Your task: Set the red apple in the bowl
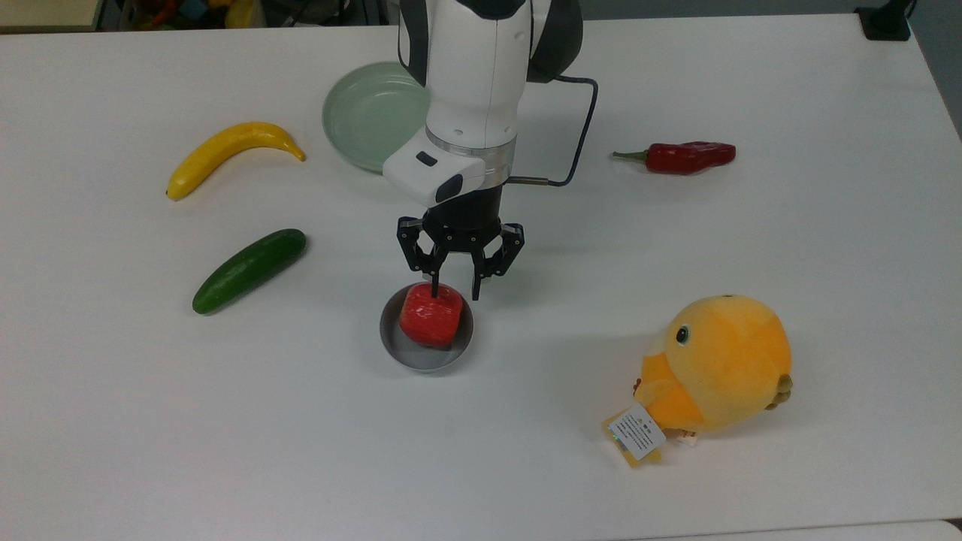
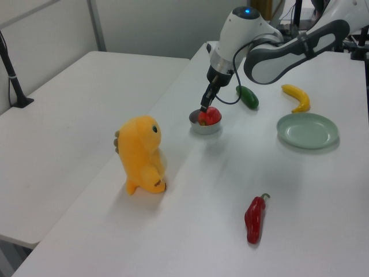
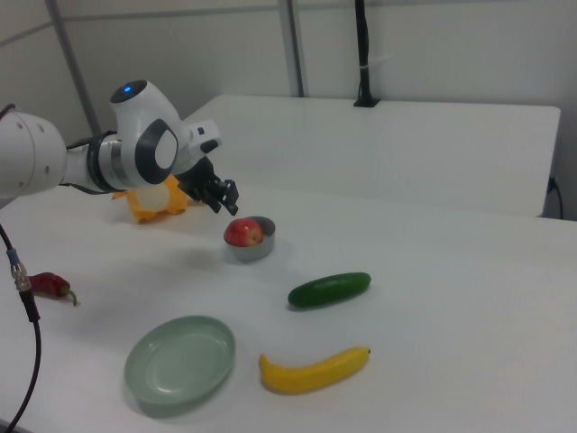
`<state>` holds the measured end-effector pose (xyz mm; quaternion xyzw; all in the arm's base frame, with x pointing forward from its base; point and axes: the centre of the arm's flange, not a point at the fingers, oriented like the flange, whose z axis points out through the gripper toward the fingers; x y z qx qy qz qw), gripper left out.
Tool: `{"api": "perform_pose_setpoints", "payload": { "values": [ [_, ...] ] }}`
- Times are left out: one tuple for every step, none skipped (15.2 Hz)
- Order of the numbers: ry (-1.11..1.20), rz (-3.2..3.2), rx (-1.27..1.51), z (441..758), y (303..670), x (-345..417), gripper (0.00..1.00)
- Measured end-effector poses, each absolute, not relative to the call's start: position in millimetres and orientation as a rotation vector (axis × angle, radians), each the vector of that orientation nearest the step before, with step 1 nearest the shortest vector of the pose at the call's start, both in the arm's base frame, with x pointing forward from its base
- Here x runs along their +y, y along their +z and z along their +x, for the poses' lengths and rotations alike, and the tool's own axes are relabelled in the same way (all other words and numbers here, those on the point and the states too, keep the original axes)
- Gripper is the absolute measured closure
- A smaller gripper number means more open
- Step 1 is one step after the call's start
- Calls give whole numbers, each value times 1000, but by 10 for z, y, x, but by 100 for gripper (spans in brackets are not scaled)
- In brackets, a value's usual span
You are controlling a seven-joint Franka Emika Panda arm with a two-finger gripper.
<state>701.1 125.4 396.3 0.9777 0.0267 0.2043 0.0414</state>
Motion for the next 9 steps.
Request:
{"api": "perform_pose_setpoints", "payload": {
  "values": [
    [619,2994,82,7004,3939,1252,46],
    [614,2994,82,6999,3925,1251,36],
    [613,2994,82,6997,3921,1251,26],
    [613,2994,82,6997,3922,1251,16],
    [614,2994,82,6997,3927,1251,6],
    [618,2994,82,6997,3943,1251,0],
    [618,2994,81,6992,3972,1248,0],
    [600,2994,76,6974,4013,1240,0],
    [561,2993,69,6937,4097,1228,0]
  ]
}}
